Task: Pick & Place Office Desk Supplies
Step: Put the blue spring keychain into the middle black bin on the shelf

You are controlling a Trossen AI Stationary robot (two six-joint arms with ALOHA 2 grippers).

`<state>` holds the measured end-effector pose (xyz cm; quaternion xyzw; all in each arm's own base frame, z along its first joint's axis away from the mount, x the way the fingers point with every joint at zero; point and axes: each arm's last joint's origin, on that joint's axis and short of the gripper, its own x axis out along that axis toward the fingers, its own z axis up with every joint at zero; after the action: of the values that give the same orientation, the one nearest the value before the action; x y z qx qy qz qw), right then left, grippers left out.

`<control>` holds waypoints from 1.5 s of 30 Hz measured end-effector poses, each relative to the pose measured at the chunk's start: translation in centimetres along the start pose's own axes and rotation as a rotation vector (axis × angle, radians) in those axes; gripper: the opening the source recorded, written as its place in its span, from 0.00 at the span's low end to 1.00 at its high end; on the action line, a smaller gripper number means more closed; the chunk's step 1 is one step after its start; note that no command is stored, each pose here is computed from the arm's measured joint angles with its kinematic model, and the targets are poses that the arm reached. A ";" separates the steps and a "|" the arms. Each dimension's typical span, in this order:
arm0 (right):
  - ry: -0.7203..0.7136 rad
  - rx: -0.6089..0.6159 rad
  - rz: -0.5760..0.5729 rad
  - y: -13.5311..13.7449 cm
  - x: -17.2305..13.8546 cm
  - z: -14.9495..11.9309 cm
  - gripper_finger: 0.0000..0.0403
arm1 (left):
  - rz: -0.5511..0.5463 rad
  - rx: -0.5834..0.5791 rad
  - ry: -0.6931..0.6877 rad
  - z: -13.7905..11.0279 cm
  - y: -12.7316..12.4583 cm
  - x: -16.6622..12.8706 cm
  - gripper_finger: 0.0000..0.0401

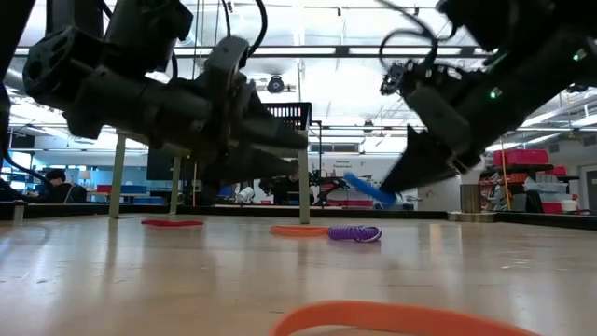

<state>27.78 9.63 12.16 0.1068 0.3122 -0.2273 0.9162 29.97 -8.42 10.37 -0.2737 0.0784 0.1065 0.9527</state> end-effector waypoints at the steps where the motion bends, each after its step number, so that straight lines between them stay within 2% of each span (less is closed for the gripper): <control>1: -0.035 -0.017 -0.005 0.2 -0.1 0.1 0.07 | -0.012 -0.030 -0.008 0.2 0.0 0.1 0.51; 7: -0.202 -0.114 -0.015 1.3 -0.7 1.2 0.07 | -0.025 -0.195 -0.049 1.0 0.4 0.4 0.60; 15: -0.275 -0.196 -0.003 1.8 -0.9 2.1 0.07 | -0.035 -0.214 -0.115 2.6 -0.5 2.0 0.62; 20: -0.291 -0.208 -0.021 2.0 -1.0 2.4 0.07 | -0.018 -0.189 -0.102 3.1 -0.5 2.8 0.50; 24: -0.302 -0.216 -0.036 2.1 -1.1 2.6 0.07 | -0.012 -0.171 -0.080 2.9 -0.3 2.9 0.32; 28: -0.302 -0.215 -0.036 2.1 -1.1 2.6 0.09 | -0.010 -0.095 -0.082 2.9 -0.4 2.9 0.13; 30: -0.302 -0.212 -0.035 2.1 -1.1 2.6 0.12 | -0.012 -0.066 -0.083 3.0 -0.4 2.8 0.07; 36: -0.302 -0.191 -0.032 2.1 -1.1 2.6 0.28 | -0.019 0.003 -0.099 3.8 -0.9 2.5 0.08; 40: -0.292 -0.198 -0.038 2.0 -1.0 2.5 0.37 | 0.034 0.073 -0.072 5.1 -1.3 1.7 0.10; 45: -0.286 -0.157 -0.038 1.9 -1.0 2.4 0.40 | 0.135 0.177 -0.065 8.2 -2.1 -0.6 0.07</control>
<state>29.22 10.84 14.75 -0.0046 0.1972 -0.2323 0.9524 30.70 -5.85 18.40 -0.1789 0.0751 0.1717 0.9659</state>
